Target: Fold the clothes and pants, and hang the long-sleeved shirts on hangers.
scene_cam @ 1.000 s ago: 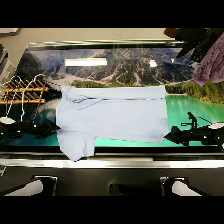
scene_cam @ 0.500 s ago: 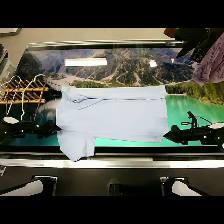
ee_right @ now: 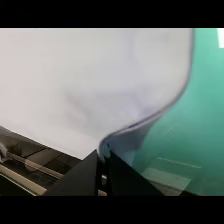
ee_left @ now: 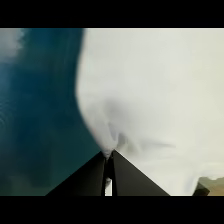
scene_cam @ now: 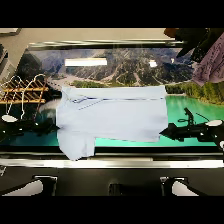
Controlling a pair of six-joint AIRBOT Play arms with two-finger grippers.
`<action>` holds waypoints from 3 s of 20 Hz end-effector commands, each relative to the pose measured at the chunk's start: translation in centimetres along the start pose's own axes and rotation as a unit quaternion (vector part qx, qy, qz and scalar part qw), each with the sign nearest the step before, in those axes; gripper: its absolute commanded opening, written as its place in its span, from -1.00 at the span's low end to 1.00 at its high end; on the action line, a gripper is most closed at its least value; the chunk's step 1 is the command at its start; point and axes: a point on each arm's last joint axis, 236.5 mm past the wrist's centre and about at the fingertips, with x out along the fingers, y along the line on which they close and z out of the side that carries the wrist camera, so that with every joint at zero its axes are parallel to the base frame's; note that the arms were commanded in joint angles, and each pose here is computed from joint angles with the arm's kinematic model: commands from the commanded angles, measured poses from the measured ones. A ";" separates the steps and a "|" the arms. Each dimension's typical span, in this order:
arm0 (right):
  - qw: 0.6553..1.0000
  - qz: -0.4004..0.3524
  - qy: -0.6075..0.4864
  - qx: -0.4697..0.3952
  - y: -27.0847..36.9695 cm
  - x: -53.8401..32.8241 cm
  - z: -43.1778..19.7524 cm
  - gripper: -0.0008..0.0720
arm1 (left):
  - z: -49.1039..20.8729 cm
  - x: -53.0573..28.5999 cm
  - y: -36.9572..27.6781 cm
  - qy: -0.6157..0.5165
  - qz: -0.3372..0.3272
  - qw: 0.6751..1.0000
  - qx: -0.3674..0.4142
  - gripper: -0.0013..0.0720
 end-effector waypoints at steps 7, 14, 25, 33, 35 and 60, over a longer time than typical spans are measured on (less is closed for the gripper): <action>0.936 -0.006 -0.284 -0.208 20.3 -15.5 15.9 -0.88 | 11.4 -18.8 -17.1 -0.241 -0.039 0.956 0.164 -0.93; 0.806 0.000 -0.452 -0.382 37.3 -34.8 5.9 -0.88 | 4.2 -45.2 -27.5 -0.544 0.011 0.816 0.197 -0.93; 0.734 -0.106 -0.616 -0.265 34.6 -45.8 -5.0 -0.88 | -4.1 -47.8 -25.3 -0.563 0.049 0.810 0.154 -0.93; 0.904 -0.181 -0.350 -0.166 21.9 -29.5 14.5 -0.87 | 10.8 -29.3 -24.1 -0.309 0.024 0.930 0.197 -0.93; 0.930 -0.180 -0.289 -0.137 18.0 -24.2 18.6 -0.87 | 14.7 -21.8 -21.8 -0.237 0.046 0.951 0.191 -0.93; 0.977 -0.215 0.007 -0.008 -0.7 -3.4 21.2 -0.87 | 13.1 2.2 -7.8 0.108 0.144 0.973 0.142 -0.93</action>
